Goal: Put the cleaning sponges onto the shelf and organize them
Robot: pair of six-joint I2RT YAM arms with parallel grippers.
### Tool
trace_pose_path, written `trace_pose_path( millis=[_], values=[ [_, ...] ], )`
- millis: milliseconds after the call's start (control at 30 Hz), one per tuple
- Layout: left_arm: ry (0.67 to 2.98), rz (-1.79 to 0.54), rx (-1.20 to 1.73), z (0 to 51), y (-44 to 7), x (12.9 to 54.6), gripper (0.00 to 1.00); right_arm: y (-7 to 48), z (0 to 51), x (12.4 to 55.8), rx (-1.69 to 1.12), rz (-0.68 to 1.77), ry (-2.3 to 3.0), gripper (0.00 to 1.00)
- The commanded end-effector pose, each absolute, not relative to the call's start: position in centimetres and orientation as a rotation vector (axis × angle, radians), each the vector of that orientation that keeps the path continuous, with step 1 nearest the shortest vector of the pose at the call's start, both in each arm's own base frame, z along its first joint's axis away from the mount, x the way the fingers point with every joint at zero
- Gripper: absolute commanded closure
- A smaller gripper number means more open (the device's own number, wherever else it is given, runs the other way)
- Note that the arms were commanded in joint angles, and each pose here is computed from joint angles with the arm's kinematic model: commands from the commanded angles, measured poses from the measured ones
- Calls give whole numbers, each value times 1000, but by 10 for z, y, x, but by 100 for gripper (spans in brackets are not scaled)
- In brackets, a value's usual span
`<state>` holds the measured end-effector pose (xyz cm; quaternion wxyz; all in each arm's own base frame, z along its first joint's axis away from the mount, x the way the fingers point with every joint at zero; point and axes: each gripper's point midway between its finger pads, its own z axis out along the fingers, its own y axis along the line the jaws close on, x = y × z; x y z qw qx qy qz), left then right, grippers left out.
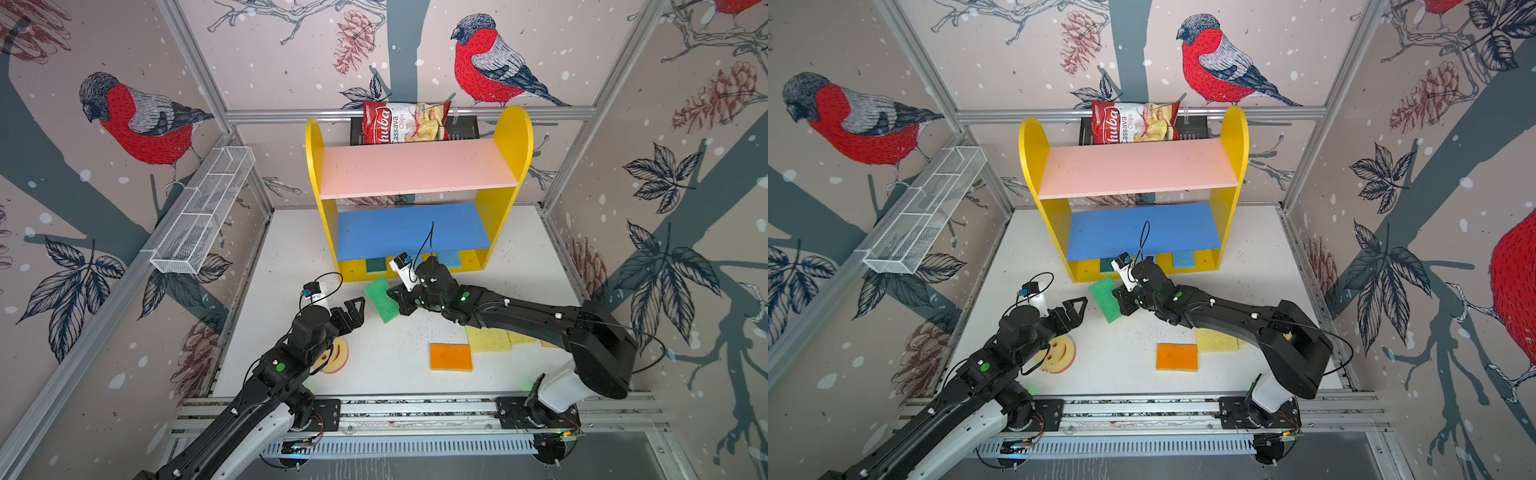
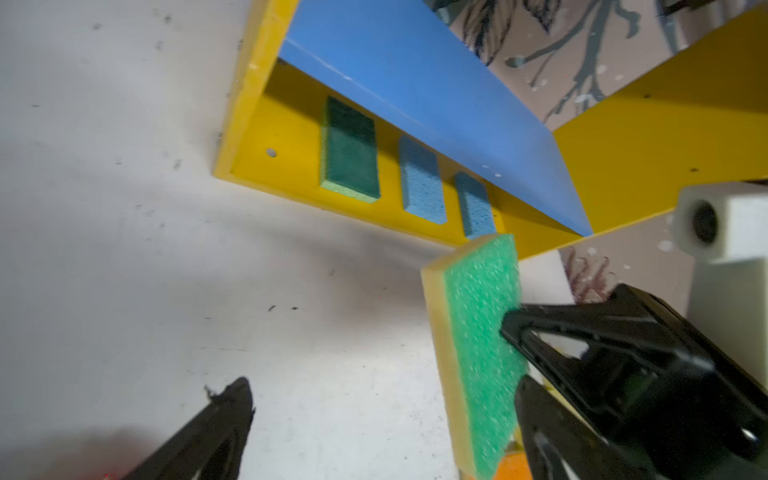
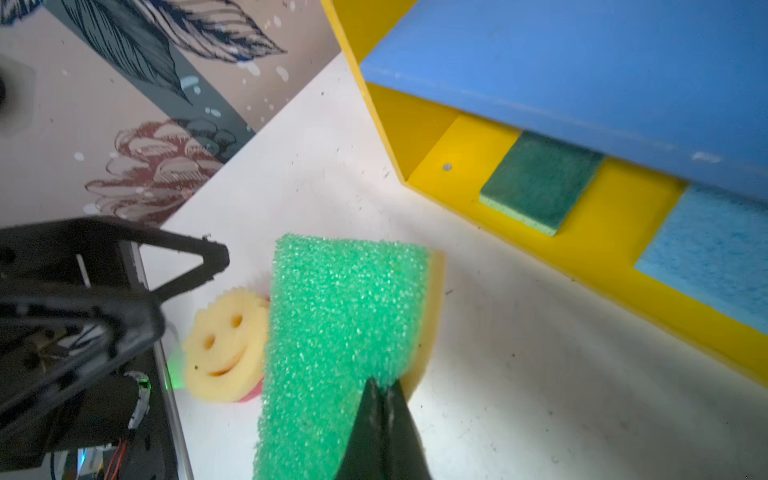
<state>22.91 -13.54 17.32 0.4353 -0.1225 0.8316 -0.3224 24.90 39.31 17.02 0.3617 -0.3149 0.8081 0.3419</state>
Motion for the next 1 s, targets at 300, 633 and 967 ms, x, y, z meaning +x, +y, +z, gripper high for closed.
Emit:
trace_pose_path(
  millis=[300, 633, 967],
  values=[
    [1941, -1172, -16, 213, -214, 247, 6, 387, 218, 252, -671, 1072, 2004, 100],
    [1904, -1281, 28, 231, -235, 254, 91, 376, 220, 248, -637, 1128, 2003, 94],
    [1866, -1199, -50, 238, -211, 251, 100, 361, 233, 238, -597, 1355, 1921, 0]
  ],
)
